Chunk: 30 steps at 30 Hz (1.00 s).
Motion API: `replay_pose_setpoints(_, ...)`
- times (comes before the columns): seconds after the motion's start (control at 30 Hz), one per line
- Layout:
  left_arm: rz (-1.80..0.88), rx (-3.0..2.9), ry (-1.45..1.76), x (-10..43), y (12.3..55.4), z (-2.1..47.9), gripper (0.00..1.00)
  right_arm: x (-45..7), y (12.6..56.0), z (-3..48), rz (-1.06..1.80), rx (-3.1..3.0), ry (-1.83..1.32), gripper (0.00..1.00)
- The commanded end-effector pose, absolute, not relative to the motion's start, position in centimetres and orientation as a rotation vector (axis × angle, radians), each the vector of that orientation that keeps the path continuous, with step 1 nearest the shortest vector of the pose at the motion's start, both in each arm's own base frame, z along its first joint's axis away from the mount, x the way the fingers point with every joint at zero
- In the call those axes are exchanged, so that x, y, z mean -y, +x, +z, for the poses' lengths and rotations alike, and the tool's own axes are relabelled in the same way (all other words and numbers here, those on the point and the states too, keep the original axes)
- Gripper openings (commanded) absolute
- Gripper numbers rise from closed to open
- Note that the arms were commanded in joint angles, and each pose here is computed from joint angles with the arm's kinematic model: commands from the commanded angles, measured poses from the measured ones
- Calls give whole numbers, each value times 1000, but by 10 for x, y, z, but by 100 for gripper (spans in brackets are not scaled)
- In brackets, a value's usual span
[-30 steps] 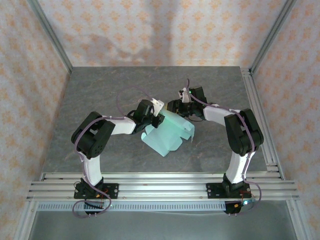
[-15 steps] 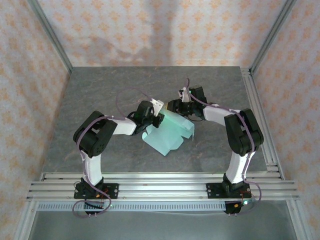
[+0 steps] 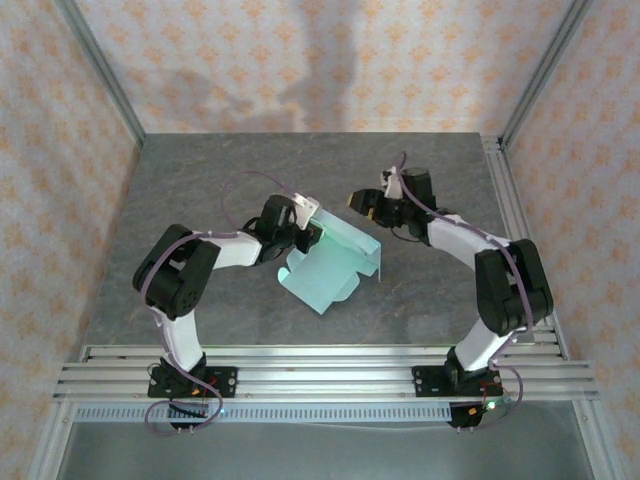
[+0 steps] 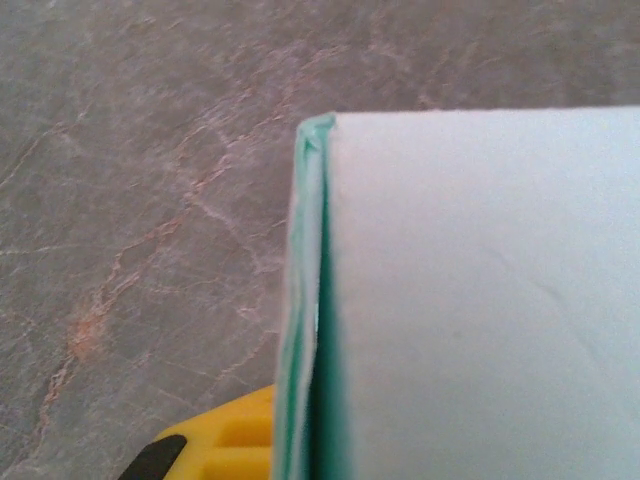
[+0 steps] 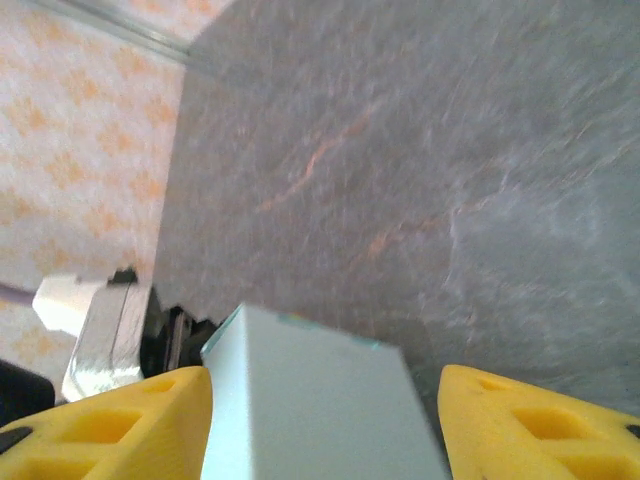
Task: Fold the paper box
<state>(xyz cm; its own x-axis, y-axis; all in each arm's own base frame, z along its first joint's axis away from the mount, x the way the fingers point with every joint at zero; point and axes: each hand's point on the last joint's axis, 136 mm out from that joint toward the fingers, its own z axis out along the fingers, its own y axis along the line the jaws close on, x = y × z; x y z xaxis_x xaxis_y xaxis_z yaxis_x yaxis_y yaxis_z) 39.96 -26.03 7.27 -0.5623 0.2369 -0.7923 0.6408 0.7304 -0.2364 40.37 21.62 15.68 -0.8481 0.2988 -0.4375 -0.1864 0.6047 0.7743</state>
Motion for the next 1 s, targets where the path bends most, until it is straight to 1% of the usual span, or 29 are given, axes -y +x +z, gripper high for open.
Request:
replay_pose_setpoints(0.0, -824, -2070, 812, 282, 376, 119, 0, -213, 400, 161, 1159, -2289, -27, 60)
replay_pose_setpoints(0.03, -844, -2052, 832, 285, 373, 128, 0, -215, 398, 162, 1165, -2288, -67, 60)
replay_pose_setpoints(0.2, -841, -2005, 836, 285, 373, 154, 0, -229, 384, 167, 1246, -2262, -200, 50)
replay_pose_setpoints(0.43, -847, -2012, 689, 286, 393, 163, 0, -271, 347, 177, 1344, -2223, -422, 41)
replay_pose_setpoints(0.53, -849, -2015, 611, 285, 402, 167, 0, -286, 338, 176, 1347, -2221, -469, 41)
replay_pose_setpoints(0.67, -851, -2012, 551, 285, 411, 172, 0, -303, 337, 171, 1343, -2223, -461, 40)
replay_pose_setpoints(0.87, -832, -2022, 495, 282, 419, 173, 0, -316, 337, 169, 1369, -2220, -469, 39)
replay_pose_setpoints(0.97, -821, -2023, 486, 280, 420, 173, 0, -315, 340, 173, 1348, -2214, -460, 40)
